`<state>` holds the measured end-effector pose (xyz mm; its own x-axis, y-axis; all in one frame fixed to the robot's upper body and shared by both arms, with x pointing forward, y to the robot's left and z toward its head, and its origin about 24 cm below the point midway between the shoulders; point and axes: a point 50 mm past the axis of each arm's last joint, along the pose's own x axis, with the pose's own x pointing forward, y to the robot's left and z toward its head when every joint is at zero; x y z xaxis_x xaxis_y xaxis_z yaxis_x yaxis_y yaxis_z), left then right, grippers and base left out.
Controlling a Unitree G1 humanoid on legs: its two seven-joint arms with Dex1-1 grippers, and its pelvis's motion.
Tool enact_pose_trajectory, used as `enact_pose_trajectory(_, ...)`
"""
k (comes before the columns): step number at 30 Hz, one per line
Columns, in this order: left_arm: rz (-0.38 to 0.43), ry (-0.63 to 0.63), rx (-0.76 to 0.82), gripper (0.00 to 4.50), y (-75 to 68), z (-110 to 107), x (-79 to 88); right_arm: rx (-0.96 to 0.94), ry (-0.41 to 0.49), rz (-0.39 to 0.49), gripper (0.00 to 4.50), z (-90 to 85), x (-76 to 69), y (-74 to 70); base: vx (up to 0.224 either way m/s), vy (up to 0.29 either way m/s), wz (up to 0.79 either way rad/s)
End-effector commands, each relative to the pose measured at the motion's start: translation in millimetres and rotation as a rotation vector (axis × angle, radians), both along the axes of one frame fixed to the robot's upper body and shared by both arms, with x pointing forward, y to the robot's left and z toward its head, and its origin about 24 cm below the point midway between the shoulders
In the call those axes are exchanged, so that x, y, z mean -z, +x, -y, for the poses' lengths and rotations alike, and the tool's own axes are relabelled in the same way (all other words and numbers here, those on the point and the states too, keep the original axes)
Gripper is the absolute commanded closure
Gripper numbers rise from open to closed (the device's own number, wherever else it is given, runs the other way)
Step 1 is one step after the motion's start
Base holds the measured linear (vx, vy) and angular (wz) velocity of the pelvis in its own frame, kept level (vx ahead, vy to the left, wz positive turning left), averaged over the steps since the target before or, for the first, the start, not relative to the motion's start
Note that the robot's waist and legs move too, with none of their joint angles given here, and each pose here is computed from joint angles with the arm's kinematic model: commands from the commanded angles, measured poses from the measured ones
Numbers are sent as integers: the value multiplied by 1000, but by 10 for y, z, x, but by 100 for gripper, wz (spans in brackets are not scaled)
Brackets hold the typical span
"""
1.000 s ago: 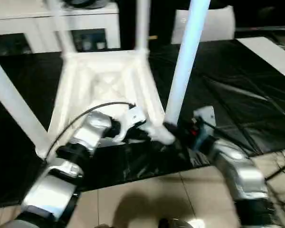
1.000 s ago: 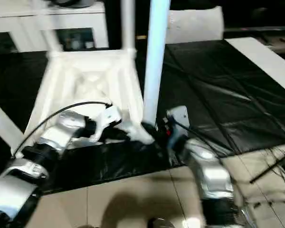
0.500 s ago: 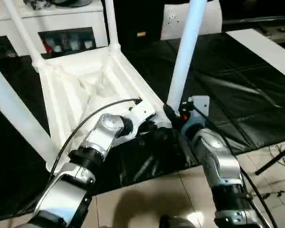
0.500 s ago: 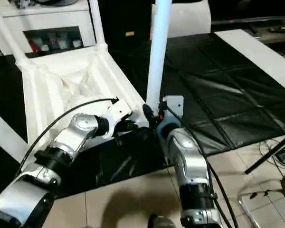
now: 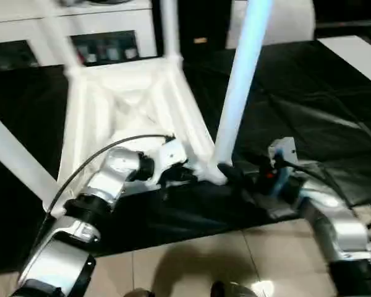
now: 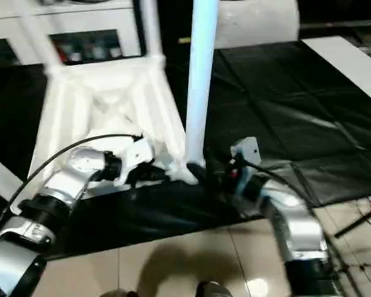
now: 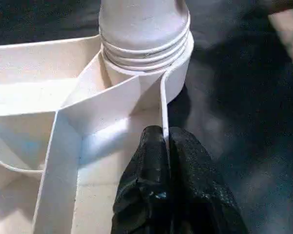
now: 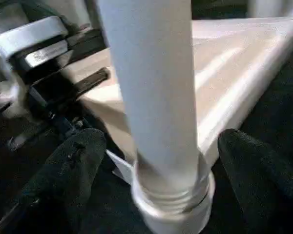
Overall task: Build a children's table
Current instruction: Rotate leg to tighten
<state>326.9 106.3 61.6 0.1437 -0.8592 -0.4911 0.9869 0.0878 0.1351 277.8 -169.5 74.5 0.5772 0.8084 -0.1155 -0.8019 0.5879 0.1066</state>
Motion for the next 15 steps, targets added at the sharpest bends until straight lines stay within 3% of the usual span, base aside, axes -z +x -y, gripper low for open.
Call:
enact_pose_trajectory(1,4,-20,107,450,-38,49,-52,-98,-3,18,43,-35,-61,-7,0,0,0)
enact_pose_trajectory(6,-21,38,232,450,-85,-12,-40,-291,-47,-4,43,-32,-74,-64,0,0,0)
enact_pose_trajectory(15,-41,117,400,450,-157,-16,-9,-483,-109,-42,128,-19,-80,-43,0,0,0)
